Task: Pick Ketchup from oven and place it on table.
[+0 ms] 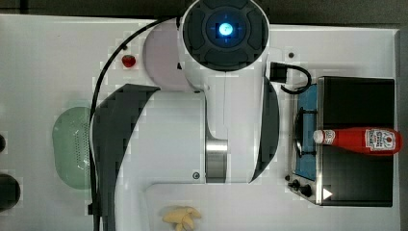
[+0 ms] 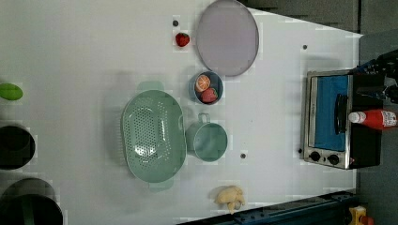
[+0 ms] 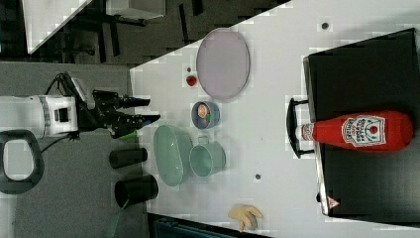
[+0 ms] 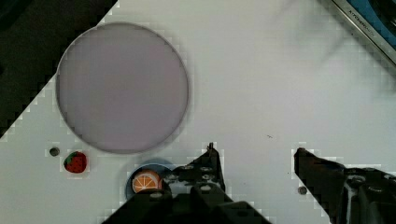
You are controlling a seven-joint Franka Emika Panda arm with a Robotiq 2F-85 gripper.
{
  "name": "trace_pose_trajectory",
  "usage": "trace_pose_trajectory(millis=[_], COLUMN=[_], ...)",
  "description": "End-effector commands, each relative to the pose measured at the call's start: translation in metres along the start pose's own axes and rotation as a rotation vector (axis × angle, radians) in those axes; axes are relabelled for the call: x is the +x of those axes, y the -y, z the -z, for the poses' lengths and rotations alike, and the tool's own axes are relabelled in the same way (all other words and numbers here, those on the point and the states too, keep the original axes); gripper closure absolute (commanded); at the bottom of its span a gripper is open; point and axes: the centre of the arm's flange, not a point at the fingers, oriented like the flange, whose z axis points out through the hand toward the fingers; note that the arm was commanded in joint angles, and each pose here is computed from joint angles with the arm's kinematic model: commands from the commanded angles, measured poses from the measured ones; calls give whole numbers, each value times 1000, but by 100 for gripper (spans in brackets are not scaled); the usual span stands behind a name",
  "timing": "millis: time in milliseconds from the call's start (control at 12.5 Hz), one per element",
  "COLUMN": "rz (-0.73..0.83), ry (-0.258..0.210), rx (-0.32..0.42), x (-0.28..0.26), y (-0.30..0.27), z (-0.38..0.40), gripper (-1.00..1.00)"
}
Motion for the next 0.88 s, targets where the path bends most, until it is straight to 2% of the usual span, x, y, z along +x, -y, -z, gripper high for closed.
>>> trace_pose_trajectory(millis=[80,160,240,560,880], rz=[-5,-5,-15,-107,-303], ry=[85,85,86,85,83], rx=[-28,-28,-30,5,43], x=[-94,-94,-89,-41,55], y=[-124,-124,-127,-144,-192], z=[108,108,106,90,41], gripper=[-48,-85,-100,-100,-100])
